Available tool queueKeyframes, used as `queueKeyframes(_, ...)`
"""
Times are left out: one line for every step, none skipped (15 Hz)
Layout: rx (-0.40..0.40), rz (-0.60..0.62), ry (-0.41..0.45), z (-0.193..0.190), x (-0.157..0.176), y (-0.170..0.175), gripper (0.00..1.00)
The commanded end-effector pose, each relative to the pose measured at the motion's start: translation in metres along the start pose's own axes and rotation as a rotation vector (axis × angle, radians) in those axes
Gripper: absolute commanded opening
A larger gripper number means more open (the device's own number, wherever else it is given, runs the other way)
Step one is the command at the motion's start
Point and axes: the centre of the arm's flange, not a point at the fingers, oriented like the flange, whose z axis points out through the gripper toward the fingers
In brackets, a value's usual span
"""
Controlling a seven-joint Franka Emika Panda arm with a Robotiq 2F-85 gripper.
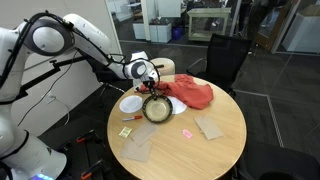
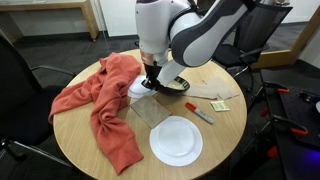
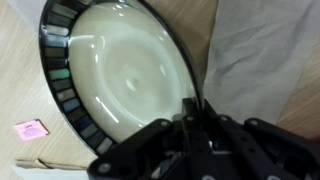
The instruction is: Move the bowl to the left
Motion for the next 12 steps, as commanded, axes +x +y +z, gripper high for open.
queueKeyframes(-0.019,-0.03,-0.049,-0.016,-0.001,-0.019,0.03)
queueKeyframes(-0.03,-0.03,-0.061,-0.015,-0.003,-0.022,0.03)
queueKeyframes(-0.048,-0.028,-0.081,-0.014,-0.006,-0.025,0.03)
queueKeyframes(-0.063,-0.03,-0.092,-0.013,-0.008,-0.028,0.03)
queueKeyframes(-0.077,-0.035,-0.097,-0.011,-0.01,-0.03,0.03)
queueKeyframes(-0.091,-0.034,-0.092,-0.009,-0.012,-0.03,0.03)
queueKeyframes(-0.099,-0.033,-0.087,-0.008,-0.013,-0.031,0.03)
queueKeyframes(-0.105,-0.032,-0.079,-0.008,-0.013,-0.031,0.03)
queueKeyframes(-0.107,-0.035,-0.077,-0.007,-0.013,-0.032,0.03)
queueKeyframes(-0.11,-0.036,-0.075,-0.006,-0.014,-0.032,0.03)
queueKeyframes(-0.11,-0.038,-0.073,-0.006,-0.014,-0.033,0.03)
queueKeyframes(-0.113,-0.04,-0.07,-0.005,-0.014,-0.034,0.36)
